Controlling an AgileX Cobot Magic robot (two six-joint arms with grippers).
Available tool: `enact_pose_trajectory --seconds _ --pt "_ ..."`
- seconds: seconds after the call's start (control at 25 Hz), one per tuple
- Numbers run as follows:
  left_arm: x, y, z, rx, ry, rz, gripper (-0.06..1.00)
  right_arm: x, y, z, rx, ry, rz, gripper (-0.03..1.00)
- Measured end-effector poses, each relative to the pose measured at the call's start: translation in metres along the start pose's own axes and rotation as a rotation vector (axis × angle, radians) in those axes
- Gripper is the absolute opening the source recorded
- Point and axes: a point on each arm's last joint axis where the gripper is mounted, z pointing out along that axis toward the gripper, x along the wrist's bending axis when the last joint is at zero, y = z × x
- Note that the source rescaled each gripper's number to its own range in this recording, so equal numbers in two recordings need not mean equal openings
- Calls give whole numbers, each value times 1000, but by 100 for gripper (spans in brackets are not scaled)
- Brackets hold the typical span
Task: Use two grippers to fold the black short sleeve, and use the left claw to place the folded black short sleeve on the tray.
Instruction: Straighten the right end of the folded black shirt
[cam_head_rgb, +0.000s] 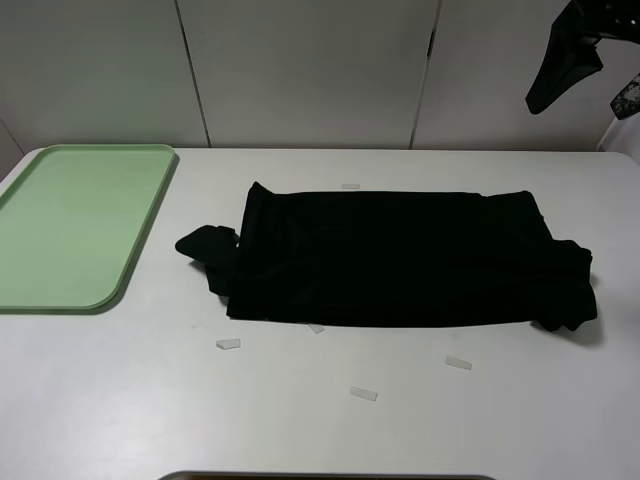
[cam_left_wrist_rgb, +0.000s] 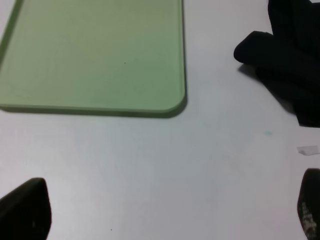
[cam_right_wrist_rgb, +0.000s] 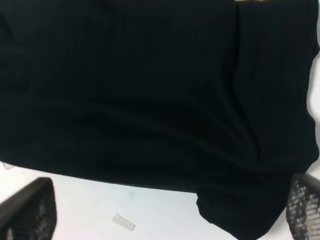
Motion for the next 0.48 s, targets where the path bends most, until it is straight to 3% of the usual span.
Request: enact_pose_trajectory --seconds 0.48 --pt "0 0 0 0 0 0 98 -1 -2 4 15 -9 18 100"
